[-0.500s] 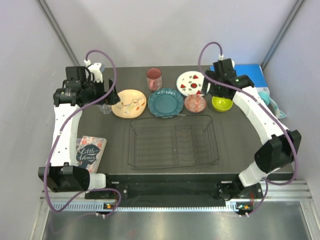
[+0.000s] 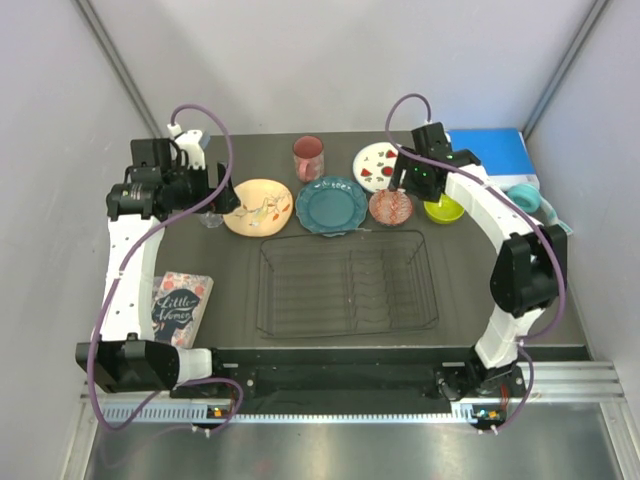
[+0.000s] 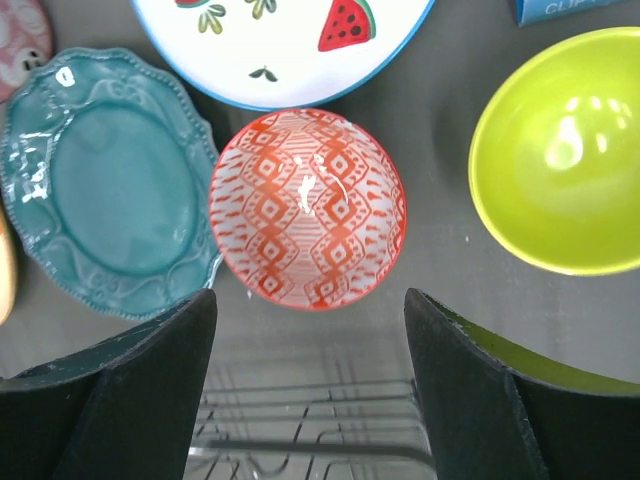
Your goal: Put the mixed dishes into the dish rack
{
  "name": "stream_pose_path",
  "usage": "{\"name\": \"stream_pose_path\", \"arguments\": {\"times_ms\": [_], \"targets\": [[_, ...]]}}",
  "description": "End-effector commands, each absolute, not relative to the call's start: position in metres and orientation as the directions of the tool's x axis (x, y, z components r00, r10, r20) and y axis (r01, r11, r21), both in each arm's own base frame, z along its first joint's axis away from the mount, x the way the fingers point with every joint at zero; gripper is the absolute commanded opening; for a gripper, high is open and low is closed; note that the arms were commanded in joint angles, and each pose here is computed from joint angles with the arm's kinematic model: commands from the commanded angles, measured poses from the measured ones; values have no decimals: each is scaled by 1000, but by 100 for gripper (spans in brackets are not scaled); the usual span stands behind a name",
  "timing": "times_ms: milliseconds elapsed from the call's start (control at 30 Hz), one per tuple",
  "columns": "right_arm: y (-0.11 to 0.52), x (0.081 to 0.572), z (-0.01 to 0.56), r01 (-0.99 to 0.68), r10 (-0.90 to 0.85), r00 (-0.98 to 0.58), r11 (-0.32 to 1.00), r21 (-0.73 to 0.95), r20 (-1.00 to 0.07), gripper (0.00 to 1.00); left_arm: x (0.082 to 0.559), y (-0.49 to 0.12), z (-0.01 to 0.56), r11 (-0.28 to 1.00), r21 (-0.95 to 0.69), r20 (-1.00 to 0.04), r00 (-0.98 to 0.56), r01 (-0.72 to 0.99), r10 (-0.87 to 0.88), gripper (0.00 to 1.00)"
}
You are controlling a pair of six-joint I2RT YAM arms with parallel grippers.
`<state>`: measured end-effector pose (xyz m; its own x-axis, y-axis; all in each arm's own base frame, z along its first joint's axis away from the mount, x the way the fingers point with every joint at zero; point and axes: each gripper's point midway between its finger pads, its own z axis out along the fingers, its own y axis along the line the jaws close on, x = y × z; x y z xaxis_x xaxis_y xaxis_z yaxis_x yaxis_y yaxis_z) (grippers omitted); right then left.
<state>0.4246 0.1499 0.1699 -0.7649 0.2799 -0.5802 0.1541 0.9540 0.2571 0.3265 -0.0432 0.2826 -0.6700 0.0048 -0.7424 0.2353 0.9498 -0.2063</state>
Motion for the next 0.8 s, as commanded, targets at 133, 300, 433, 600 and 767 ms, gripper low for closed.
{"name": "stream_pose_path", "arguments": {"times_ms": [133, 300, 433, 600, 767], "targets": [[159, 445, 142, 207, 343, -756, 933, 294, -557, 75, 328, -43, 291, 950, -180, -782, -624, 254, 18, 99], [155, 441, 123, 258, 375, -757, 924, 282, -535, 75, 327, -44, 291, 948, -188, -782, -624, 255, 12, 99], [155, 439, 110, 283, 392, -759, 918, 278, -520, 75, 326, -44, 290, 949, -187, -781, -624, 253, 13, 99], [148, 436, 92, 323, 403, -764, 915, 243, -504, 74, 325, -42, 293, 953, -170, -788, -616, 253, 23, 99], [146, 438, 83, 321, 394, -765, 919, 229, -510, 74, 325, -41, 295, 954, -167, -789, -614, 247, 21, 99]]}}
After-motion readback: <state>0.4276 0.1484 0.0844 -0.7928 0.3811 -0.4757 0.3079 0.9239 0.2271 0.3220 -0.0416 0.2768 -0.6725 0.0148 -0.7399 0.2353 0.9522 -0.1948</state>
